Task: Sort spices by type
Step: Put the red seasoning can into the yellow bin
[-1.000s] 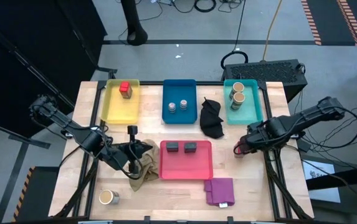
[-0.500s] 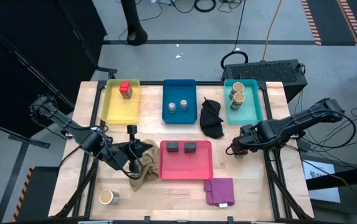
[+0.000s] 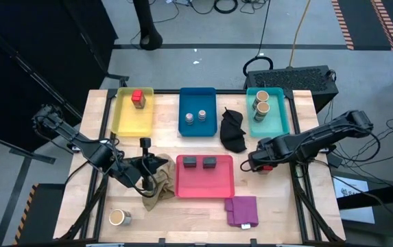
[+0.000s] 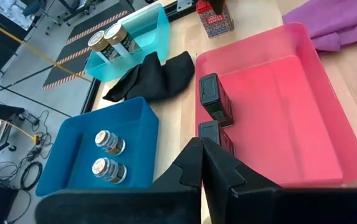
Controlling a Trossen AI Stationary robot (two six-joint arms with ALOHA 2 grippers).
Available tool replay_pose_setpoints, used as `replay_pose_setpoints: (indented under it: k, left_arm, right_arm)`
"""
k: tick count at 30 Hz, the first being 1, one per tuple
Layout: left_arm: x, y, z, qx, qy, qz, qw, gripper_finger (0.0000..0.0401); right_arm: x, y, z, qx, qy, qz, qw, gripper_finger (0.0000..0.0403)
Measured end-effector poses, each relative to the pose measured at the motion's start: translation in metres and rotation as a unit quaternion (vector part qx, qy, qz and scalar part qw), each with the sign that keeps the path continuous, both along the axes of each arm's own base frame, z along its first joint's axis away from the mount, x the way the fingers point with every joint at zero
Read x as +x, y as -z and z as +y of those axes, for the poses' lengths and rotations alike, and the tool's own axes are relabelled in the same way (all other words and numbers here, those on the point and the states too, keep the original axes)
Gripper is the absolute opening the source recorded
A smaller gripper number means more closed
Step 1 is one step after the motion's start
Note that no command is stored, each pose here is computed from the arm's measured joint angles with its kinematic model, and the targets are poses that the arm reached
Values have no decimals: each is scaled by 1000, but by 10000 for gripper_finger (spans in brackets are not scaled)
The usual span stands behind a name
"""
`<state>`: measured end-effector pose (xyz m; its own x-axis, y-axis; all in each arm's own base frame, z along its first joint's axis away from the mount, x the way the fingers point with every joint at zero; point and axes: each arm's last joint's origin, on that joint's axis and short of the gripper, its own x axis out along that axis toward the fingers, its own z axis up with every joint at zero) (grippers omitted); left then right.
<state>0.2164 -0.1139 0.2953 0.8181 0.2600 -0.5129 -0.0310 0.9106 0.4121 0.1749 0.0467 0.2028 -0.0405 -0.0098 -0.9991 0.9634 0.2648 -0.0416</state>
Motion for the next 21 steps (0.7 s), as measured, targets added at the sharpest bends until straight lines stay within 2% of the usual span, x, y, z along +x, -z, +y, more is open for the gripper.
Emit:
replay_pose_setpoints:
  k: [3,5,13,17,21]
  left_arm:
    - [0,0,0,0,0,0,1000,6]
    - [0,0,0,-1,0,0,1000,6]
    - [0,0,0,-1,0,0,1000,6]
    - [1,0,-1,-7,5,-2,1000,6]
    - [3,-1,-3,-21,16,-7,1000,6]
  right_arm:
    - [3,5,1,-4,-8,15,1000,363]
    - [4,8,1,-5,-13,23,1000,341]
    - [7,11,2,-4,-35,33,999,192]
    - [5,6,2,-3,-56,29,998,190]
    - [10,-15,8,-28,-88,-6,996,190]
